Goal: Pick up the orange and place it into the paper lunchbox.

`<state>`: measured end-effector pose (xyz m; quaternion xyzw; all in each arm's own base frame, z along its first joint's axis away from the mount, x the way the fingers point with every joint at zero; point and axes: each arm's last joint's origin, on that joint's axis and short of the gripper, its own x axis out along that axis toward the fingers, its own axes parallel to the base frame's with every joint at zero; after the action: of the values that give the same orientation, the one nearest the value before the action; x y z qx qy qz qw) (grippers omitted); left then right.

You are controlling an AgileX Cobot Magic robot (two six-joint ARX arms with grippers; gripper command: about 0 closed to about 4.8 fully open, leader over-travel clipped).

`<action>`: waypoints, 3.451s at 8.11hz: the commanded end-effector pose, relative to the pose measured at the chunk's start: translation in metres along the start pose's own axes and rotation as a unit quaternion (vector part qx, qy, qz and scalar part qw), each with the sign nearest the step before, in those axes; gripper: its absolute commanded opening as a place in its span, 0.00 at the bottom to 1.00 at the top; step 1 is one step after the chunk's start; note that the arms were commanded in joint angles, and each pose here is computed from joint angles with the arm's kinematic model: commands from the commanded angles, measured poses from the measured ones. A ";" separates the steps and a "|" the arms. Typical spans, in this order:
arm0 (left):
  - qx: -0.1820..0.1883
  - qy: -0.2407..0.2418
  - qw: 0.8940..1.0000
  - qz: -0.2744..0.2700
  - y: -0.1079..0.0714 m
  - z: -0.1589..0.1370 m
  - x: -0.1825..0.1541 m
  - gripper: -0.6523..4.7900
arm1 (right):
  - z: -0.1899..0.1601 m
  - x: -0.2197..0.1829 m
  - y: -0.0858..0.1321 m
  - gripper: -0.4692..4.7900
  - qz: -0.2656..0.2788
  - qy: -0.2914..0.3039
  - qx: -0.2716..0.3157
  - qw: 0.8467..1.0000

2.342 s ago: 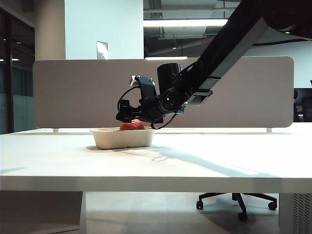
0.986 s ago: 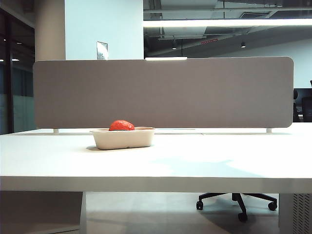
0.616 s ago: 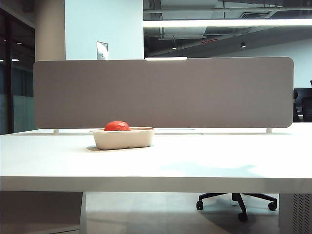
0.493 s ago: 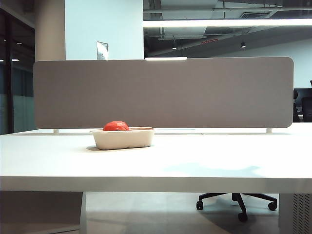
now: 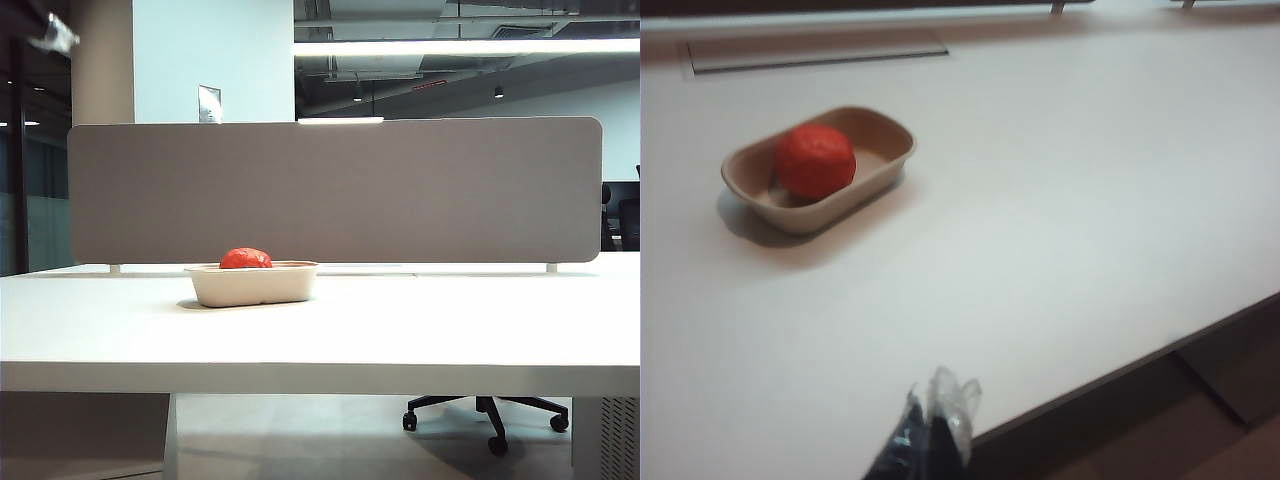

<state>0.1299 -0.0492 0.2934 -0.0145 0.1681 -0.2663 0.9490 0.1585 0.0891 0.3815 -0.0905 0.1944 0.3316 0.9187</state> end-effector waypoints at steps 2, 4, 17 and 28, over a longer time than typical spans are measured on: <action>-0.005 -0.026 0.998 0.054 0.006 -0.026 0.005 0.11 | -0.099 0.001 0.010 0.09 -0.039 -0.015 0.049 0.998; -0.001 -0.046 0.997 0.055 0.006 -0.022 0.005 0.11 | -0.099 0.001 0.010 0.09 -0.039 -0.015 0.049 0.998; 0.027 -0.185 0.960 0.210 0.034 -0.116 -0.021 0.11 | -0.099 0.002 0.010 0.09 -0.039 -0.017 0.049 0.998; 0.033 -0.157 0.955 0.248 0.038 -0.136 -0.008 0.11 | -0.099 0.001 0.010 0.09 -0.039 -0.018 0.049 0.998</action>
<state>0.0977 -0.0043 0.1628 0.0054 0.0104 -0.0369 0.9993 0.1233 0.0683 0.2886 -0.0502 0.1982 0.2873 0.9358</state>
